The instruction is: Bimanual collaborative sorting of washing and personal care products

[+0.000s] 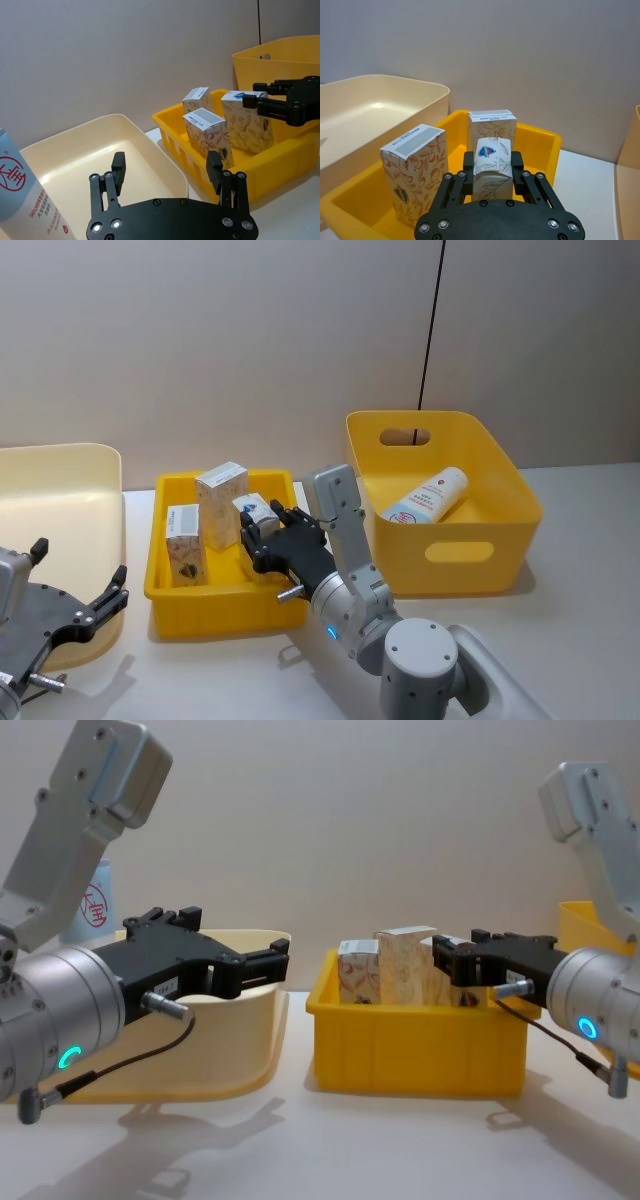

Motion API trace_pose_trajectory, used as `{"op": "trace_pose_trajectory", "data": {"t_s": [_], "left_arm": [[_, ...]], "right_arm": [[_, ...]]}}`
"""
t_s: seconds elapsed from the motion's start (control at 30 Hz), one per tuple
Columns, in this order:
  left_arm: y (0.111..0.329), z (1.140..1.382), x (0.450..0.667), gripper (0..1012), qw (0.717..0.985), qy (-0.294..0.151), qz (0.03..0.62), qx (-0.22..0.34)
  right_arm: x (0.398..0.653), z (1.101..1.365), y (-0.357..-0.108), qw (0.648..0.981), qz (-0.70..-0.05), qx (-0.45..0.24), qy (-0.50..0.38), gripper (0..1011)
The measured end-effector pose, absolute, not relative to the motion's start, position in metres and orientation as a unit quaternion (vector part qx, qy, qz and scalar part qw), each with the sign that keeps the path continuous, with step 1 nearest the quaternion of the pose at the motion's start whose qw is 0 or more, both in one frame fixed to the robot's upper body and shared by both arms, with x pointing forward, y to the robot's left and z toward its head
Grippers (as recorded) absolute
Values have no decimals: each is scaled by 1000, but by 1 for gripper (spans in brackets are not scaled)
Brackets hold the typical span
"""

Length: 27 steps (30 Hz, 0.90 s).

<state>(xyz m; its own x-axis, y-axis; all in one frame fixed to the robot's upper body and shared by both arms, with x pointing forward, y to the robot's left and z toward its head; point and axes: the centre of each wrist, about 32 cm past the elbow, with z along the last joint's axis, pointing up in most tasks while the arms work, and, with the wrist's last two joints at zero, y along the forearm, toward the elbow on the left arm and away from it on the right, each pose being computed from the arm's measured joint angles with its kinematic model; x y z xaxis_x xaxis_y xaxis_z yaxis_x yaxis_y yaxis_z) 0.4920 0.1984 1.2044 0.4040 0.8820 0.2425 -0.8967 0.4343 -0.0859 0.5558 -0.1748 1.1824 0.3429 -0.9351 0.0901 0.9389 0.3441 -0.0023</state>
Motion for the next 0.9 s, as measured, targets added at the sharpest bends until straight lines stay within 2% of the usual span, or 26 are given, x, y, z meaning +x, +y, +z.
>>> {"op": "trace_pose_trajectory", "data": {"t_s": [0.37, 0.9], "left_arm": [[198, 1204, 492, 1003, 837, -126, 531, 29], [198, 1204, 492, 1003, 837, -126, 531, 29]], "right_arm": [[557, 1184, -179, 821, -568, -8, -52, 425], [565, 1202, -194, 823, -551, 69, -120, 425]]}}
